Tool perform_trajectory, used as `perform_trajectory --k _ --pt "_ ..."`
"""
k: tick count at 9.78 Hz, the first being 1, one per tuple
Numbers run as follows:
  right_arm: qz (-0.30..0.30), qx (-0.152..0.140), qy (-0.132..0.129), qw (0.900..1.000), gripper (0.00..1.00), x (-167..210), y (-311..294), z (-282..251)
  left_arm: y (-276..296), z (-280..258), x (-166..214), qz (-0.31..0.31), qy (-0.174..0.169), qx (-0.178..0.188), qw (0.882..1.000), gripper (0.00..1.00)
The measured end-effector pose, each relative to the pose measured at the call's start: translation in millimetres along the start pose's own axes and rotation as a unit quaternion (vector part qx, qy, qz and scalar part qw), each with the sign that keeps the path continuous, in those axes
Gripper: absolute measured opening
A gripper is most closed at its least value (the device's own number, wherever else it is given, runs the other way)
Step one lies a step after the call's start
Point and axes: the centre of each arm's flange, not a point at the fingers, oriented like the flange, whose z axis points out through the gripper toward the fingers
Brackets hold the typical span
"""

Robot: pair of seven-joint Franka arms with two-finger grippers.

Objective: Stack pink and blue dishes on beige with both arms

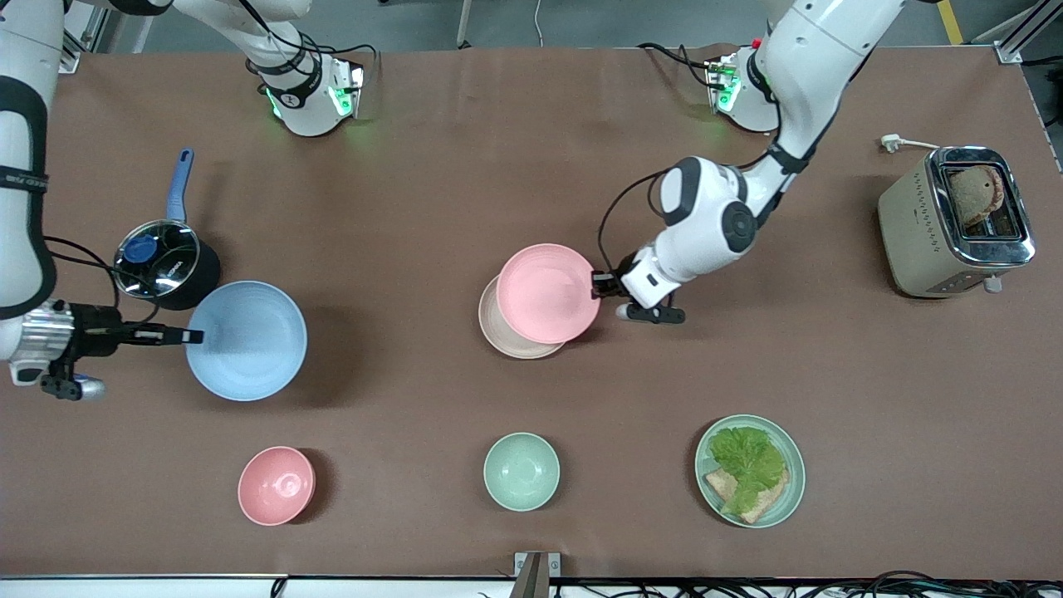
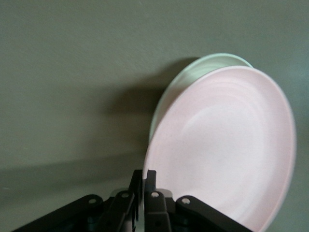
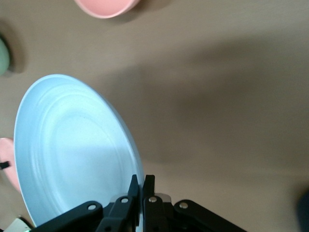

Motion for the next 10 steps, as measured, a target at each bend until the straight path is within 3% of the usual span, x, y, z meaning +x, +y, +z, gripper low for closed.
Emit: perform_trajectory --k 2,4,7,8,9,10 --pt "0.016 -0.008 0.011 1.000 0.04 -4 -66 18 20 9 -13 -0.018 0.005 -0.003 1.000 0.07" --pt "0.018 -0.007 0.032 0.999 0.04 -20 -125 51 25 18 -9 -0.039 0.032 -0.011 0.999 0.07" --pt "0.014 -0.011 0.042 0.999 0.04 -59 -179 115 17 33 1 -0.019 0.040 0.000 0.999 0.08" --pt "0.017 -0.011 0.042 0.999 0.04 -71 -193 138 14 32 3 -0.015 0.041 0.003 0.999 0.20" --pt "0.019 -0.011 0.042 0.999 0.04 -81 -207 160 13 32 4 -0.015 0.042 0.003 0.999 0.22" --pt "0.017 -0.011 0.043 0.999 0.04 -91 -218 177 13 29 6 -0.011 0.046 0.003 0.999 0.30"
